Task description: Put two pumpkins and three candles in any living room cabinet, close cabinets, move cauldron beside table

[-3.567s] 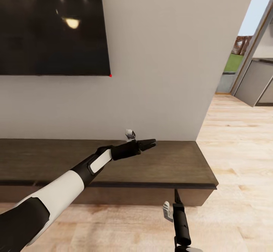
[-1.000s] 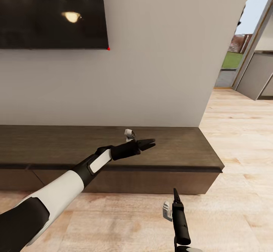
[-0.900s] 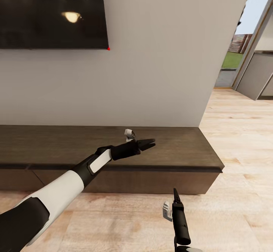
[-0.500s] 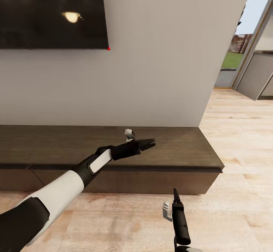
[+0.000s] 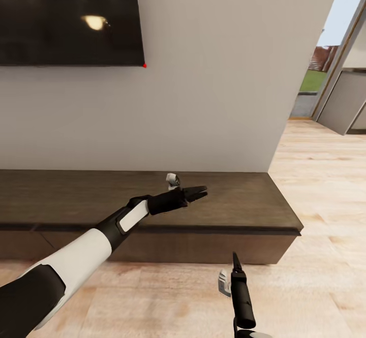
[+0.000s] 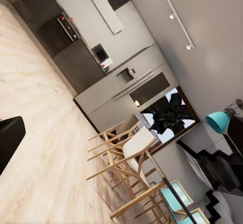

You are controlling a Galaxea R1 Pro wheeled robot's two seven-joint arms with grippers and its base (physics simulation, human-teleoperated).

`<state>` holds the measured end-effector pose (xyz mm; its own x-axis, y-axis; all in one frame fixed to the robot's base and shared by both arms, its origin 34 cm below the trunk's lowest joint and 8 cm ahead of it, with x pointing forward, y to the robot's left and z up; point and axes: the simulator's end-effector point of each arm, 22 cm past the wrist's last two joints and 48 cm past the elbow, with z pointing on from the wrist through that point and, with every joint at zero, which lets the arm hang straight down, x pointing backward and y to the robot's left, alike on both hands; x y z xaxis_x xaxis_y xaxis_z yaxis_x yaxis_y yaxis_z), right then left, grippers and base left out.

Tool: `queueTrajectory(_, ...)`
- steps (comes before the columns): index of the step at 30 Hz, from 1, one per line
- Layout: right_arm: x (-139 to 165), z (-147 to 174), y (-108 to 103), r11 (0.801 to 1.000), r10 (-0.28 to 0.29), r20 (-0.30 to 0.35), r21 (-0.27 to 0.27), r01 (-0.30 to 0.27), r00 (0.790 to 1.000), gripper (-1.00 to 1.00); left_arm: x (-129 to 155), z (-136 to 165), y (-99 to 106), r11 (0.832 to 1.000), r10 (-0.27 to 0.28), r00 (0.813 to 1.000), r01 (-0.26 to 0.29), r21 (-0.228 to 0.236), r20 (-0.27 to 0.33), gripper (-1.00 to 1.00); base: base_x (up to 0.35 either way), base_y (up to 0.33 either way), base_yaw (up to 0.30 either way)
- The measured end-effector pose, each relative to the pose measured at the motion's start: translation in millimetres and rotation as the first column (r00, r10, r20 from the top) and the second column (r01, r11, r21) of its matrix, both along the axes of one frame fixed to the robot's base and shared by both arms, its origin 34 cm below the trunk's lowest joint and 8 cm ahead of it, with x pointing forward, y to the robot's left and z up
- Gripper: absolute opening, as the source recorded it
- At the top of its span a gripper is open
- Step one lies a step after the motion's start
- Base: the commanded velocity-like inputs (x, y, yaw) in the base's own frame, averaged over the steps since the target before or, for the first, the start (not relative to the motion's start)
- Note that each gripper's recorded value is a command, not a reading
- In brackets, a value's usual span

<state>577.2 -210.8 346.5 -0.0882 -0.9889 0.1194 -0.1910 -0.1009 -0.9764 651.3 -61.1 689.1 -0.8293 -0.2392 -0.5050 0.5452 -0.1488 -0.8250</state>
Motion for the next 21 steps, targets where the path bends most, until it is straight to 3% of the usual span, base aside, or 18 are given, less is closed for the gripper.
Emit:
queueTrajectory(5,0.0,0.0,-0.2,1.0,0.0,0.0,0.0,0.0,1.0,1.0,0.6,-1.3,1.5,1.0,0.003,1.0,-0.003,0.0,-0.003,1.0,0.194,0.0,0.0)
queueTrajectory(21,0.8,4.1,1.7,1.0,0.005,0.018,-0.001,-0.005,1.0,1.0,0.6,-1.6,1.2,1.0,0.004,1.0,-0.004,0.0,-0.004,1.0,0.029,0.0,0.0)
